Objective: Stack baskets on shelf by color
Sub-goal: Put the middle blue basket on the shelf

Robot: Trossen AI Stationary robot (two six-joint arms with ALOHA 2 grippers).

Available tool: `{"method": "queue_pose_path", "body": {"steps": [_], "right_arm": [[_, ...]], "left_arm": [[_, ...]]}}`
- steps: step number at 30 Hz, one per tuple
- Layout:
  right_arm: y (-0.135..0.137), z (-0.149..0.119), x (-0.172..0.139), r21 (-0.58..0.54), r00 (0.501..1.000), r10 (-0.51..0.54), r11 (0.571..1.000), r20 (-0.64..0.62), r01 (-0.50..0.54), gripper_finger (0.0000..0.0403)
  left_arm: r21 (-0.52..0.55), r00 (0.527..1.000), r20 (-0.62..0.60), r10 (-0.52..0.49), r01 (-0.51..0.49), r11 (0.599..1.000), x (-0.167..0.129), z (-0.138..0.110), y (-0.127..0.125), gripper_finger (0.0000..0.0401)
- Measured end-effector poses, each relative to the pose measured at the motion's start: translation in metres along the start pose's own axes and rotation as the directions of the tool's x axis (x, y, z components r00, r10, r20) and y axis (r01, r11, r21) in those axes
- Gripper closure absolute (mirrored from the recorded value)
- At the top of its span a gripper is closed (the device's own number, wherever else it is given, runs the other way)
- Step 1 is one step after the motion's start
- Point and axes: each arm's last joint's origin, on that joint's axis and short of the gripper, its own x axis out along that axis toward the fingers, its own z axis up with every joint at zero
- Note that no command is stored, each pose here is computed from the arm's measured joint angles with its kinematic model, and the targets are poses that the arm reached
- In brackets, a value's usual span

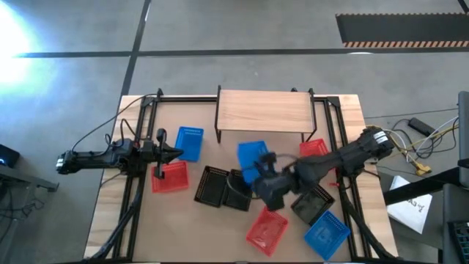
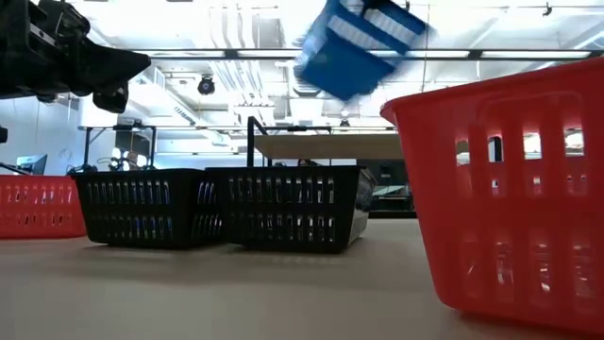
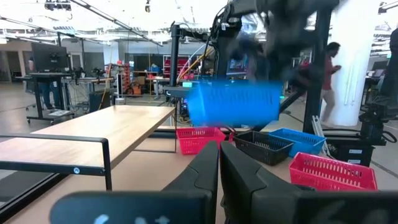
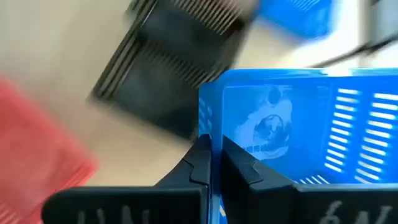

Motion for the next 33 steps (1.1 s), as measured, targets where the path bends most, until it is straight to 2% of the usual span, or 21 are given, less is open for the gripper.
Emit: {"method": "queue_pose_path", "body": {"steps": [3,7,12,16,23,29,33], "right_arm": [[-0.038,0.020,-0.007,0.006,0.995,-0.085,0.996,0.059,0.085,0.0394],[-0.091,0.036,0.005,0.048,0.987,-0.149,0.988,0.056,0.146,0.0394],[-0.153,0.038,0.041,0.130,0.993,-0.118,0.984,-0.017,0.119,0.0394],[-0.187,0.029,0.072,0.181,0.987,-0.107,0.975,-0.123,0.128,0.0394],[-0.204,0.017,0.105,0.207,0.969,-0.071,0.971,-0.236,0.121,0.0394],[-0.205,0.019,0.119,0.192,0.972,-0.079,0.974,-0.221,0.123,0.0388],[-0.205,0.020,0.121,0.179,0.974,-0.085,0.976,-0.208,0.123,0.0360]], "left_arm": [[0.000,1.000,0.000,0.000,0.000,1.000,0.000,0.000,0.000,0.0401],[0.000,1.000,-0.001,0.000,0.000,1.000,0.000,0.000,0.000,0.0401],[0.000,1.000,-0.001,0.000,0.000,1.000,0.000,0.000,0.000,0.0401],[0.000,1.000,-0.001,0.000,0.000,1.000,0.000,0.000,0.000,0.0401],[0.000,1.000,0.000,0.000,0.000,1.000,0.000,0.000,0.000,0.0401],[0.000,1.000,0.000,0.000,0.000,1.000,0.000,0.000,0.000,0.0401],[0.000,1.000,0.000,0.000,0.000,1.000,0.000,0.000,0.000,0.0401]]}}
